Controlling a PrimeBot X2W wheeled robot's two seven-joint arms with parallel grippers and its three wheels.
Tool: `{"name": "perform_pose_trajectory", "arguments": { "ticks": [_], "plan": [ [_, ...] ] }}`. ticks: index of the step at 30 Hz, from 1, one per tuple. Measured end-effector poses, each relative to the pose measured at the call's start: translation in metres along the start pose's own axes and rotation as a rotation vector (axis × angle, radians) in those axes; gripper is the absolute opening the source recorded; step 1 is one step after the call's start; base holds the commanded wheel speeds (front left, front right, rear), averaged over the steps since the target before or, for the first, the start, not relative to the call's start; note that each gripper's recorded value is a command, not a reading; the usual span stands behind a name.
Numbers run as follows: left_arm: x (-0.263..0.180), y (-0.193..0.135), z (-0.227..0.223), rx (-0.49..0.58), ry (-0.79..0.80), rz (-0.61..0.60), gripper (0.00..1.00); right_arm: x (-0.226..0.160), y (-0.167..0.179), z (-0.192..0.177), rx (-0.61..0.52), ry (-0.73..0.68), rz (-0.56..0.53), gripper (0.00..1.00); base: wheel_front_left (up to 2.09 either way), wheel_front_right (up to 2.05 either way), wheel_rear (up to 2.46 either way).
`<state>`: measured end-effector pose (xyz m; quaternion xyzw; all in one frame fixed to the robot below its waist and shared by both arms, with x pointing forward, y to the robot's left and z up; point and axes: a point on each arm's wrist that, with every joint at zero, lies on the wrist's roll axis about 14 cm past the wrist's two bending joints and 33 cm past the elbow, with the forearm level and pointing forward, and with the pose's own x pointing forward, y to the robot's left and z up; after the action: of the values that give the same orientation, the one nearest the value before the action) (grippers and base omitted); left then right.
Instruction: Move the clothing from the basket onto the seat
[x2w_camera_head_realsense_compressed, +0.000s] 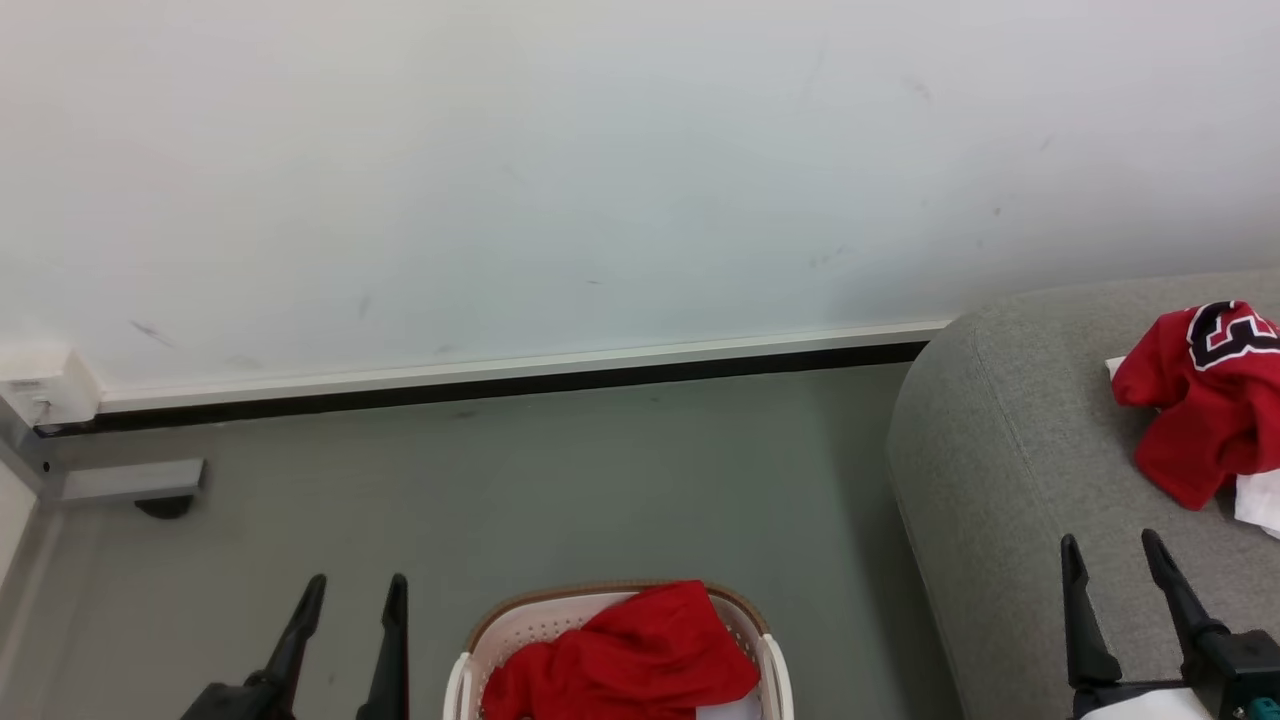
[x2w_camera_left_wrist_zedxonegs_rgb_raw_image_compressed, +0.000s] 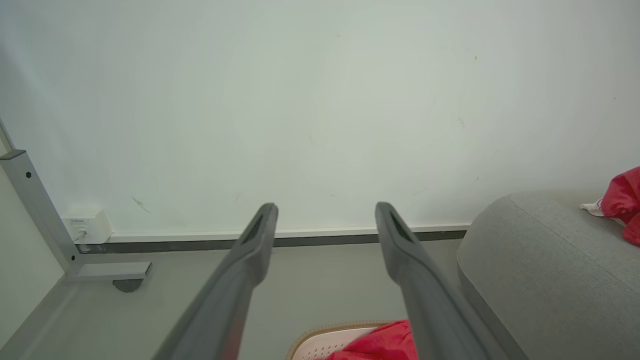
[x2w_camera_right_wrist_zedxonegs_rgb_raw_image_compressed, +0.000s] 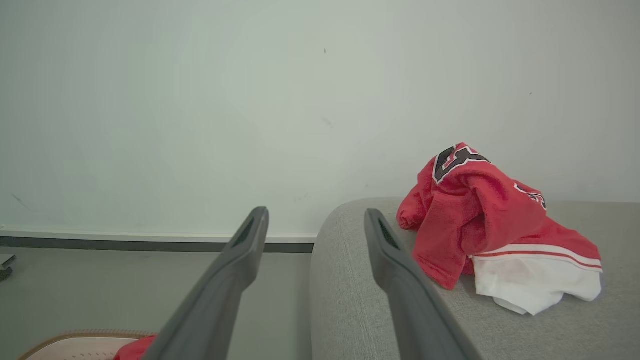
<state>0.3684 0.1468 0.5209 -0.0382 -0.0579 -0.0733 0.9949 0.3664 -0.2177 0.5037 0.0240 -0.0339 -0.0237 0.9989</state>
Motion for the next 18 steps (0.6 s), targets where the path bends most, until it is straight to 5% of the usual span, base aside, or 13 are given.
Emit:
{"name": "perform_pose_trajectory", "arguments": {
  "ticks": [18],
  "plan": [
    [-0.012, 0.018, -0.007, 0.013, 0.017, 0.048, 1.00, -0.010, 0.023, -0.019, 0.049, 0.057, 0.059, 1.00, 0.00, 0.00, 0.00]
  ]
}}
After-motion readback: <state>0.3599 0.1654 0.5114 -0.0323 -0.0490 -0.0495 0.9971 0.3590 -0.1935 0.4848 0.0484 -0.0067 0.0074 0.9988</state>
